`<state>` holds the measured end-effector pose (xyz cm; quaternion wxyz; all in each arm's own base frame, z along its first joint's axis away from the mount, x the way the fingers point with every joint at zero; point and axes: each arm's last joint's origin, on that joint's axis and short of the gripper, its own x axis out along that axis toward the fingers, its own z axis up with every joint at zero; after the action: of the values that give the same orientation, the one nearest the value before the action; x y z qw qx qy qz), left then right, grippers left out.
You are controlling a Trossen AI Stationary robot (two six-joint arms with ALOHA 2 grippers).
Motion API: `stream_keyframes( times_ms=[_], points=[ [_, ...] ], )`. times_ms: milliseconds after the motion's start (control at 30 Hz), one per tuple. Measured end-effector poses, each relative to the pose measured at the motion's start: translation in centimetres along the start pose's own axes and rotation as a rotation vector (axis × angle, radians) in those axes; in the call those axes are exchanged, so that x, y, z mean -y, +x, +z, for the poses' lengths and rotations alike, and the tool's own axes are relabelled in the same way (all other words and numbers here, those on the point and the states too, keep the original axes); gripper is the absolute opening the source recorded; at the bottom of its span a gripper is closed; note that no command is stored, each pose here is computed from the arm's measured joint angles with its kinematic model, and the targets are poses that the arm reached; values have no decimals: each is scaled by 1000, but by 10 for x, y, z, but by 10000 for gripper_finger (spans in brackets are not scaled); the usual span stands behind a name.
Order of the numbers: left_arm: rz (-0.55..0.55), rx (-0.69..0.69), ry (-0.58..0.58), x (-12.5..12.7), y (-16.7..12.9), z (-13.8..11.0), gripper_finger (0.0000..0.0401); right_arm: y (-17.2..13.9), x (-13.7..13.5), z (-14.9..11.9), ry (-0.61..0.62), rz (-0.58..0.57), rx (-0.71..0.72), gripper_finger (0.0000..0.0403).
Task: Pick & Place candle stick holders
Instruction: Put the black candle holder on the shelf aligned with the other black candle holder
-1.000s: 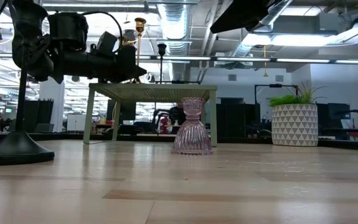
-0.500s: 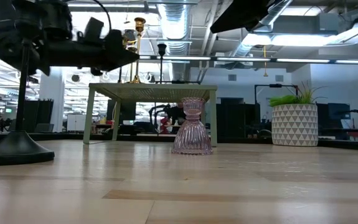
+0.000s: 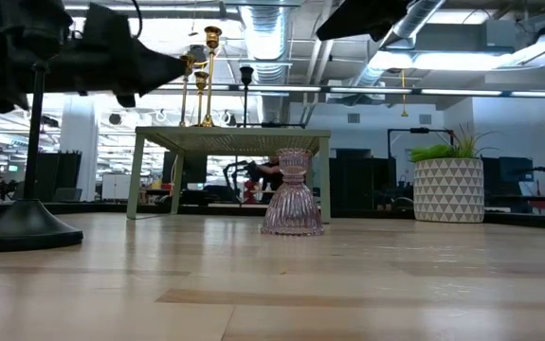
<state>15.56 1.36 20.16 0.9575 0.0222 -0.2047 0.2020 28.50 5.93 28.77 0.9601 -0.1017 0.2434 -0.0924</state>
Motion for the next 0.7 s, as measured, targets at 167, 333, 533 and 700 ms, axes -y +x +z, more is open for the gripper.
stream_keyframes(
  times_ms=[167, 333, 533, 700],
  points=[
    [-95, -23, -21, 10, -16, -3, 101, -4, -7, 0, -40, -16, 6, 0],
    [-177, -89, -12, 21, -22, -8, 56, -6, -11, -1, -41, -8, 0, 0],
    [-234, -74, 21, 29, -27, -5, 6, -4, -21, -18, 4, 13, -33, 0],
    [-267, -72, 14, 33, -30, -3, 4, 0, -31, -46, 73, 9, -40, 0]
  ],
)
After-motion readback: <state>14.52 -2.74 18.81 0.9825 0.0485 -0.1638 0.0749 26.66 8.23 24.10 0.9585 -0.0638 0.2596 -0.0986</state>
